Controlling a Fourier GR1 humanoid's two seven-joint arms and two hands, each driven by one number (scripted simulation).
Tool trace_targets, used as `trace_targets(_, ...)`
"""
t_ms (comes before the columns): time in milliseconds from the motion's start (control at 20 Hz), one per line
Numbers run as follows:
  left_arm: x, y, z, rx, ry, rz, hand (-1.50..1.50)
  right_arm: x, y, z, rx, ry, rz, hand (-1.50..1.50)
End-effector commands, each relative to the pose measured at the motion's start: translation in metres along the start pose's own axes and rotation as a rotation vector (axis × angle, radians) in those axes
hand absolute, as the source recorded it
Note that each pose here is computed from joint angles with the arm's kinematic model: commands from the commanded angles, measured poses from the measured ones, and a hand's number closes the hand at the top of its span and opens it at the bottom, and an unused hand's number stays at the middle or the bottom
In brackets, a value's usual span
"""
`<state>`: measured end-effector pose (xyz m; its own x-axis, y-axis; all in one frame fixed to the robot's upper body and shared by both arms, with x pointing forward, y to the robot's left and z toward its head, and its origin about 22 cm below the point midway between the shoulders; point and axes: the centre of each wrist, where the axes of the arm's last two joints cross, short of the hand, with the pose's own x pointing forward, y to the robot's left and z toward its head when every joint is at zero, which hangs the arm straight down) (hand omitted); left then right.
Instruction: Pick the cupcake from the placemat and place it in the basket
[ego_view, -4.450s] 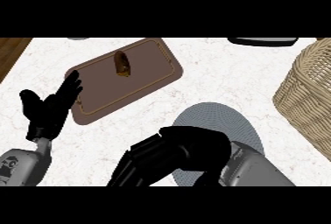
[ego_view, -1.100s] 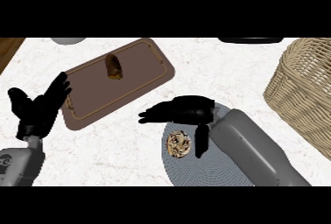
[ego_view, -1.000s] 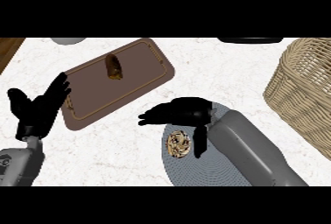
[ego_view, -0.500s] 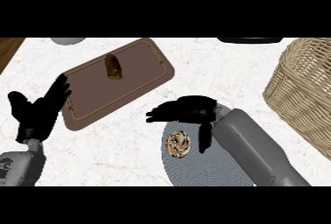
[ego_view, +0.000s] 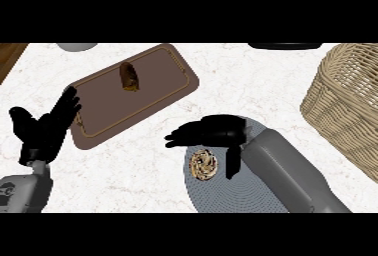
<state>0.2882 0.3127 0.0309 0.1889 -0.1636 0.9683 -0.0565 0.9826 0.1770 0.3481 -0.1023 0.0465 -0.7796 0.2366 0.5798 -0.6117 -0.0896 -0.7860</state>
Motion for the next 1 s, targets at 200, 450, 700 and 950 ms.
trace_targets(200, 0.02, 0.006, 0.004, -0.001, 0.005, 0.002, 0.0, -0.001, 0.009, 0.008, 0.037, -0.009, 0.026, -1.5)
trace_targets(450, 0.001, 0.018, -0.008, -0.005, 0.004, 0.016, 0.0, -0.008, 0.045, 0.0, 0.052, -0.005, 0.036, -1.5)
trace_targets(700, -0.013, -0.002, 0.001, -0.004, -0.008, -0.005, 0.0, -0.008, 0.028, -0.002, 0.116, -0.031, 0.183, 1.5)
trace_targets(950, 0.001, -0.004, 0.005, 0.004, 0.001, 0.002, 0.0, -0.007, 0.056, -0.013, 0.13, -0.049, 0.186, 1.5)
